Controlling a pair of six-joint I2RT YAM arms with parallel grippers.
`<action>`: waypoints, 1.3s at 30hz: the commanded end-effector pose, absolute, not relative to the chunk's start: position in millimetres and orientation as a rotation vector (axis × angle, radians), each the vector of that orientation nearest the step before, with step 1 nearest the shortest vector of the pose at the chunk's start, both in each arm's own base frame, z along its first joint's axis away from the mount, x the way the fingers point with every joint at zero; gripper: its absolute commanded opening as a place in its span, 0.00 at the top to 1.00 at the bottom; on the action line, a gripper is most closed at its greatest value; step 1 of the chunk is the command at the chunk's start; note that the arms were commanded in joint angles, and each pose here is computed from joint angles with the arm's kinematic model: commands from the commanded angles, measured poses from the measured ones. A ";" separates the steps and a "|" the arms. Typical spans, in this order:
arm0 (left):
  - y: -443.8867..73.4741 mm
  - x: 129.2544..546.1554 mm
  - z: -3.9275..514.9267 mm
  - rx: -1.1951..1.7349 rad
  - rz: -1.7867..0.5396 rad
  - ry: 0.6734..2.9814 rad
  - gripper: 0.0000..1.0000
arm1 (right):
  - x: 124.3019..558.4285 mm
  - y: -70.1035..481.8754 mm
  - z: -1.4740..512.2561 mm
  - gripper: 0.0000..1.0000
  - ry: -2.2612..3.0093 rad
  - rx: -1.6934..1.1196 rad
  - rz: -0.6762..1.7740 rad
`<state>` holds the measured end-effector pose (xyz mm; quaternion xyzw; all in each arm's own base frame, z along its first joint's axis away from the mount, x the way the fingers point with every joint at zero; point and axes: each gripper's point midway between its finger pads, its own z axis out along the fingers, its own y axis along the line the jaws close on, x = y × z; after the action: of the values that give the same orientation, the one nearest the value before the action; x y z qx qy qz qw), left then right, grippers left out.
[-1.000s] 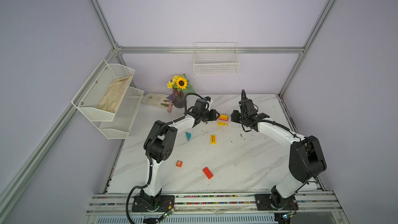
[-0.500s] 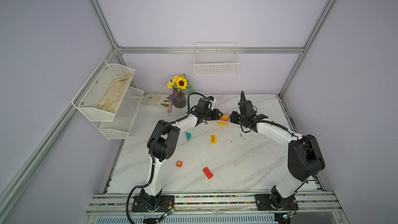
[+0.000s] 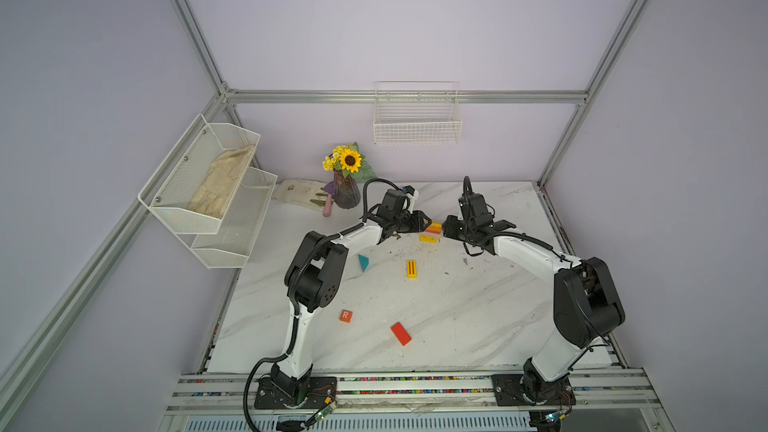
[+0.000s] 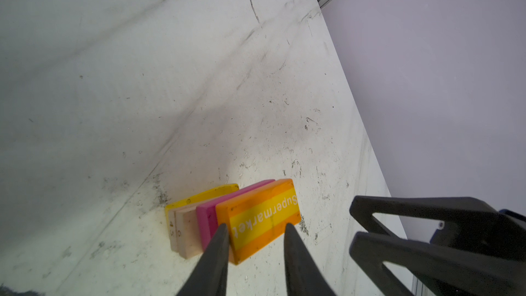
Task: Build the wood block tower
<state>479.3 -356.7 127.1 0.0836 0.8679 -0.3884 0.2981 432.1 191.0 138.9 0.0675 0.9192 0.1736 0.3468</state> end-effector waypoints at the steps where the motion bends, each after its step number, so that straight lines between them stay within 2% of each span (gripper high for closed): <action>1: -341.1 480.1 195.4 0.213 -1.020 2.190 0.69 | 422.4 209.8 167.3 0.50 2.337 0.116 0.446; 5: -272.0 457.6 234.3 0.105 -0.922 2.102 0.67 | 394.4 246.5 168.7 0.43 2.334 0.035 0.462; 10: -150.5 414.1 246.9 -0.159 -0.702 2.004 0.58 | 351.5 307.2 134.7 0.37 2.420 -0.135 0.421; 15: -55.4 367.8 207.1 -0.390 -0.427 2.066 0.51 | 330.8 310.7 91.6 0.31 2.515 -0.197 0.286; 18: -21.1 347.6 186.7 -0.470 -0.268 2.093 0.46 | 326.3 309.4 73.2 0.29 2.548 -0.212 0.273; 21: -3.9 334.3 175.5 -0.505 -0.166 2.111 0.44 | 325.3 308.8 58.0 0.31 2.582 -0.224 0.240; 27: 20.8 311.1 156.7 -0.617 -0.015 2.145 0.41 | 325.5 310.5 43.7 0.41 2.607 -0.252 0.214; 39: 5.0 317.0 118.8 -0.594 -0.106 2.212 0.40 | 338.1 304.0 26.3 0.54 2.623 -0.243 0.124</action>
<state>310.3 8.9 118.9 -0.2387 0.8830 -0.0264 0.4033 333.4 310.9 29.3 -0.0924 0.9610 0.0668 0.2521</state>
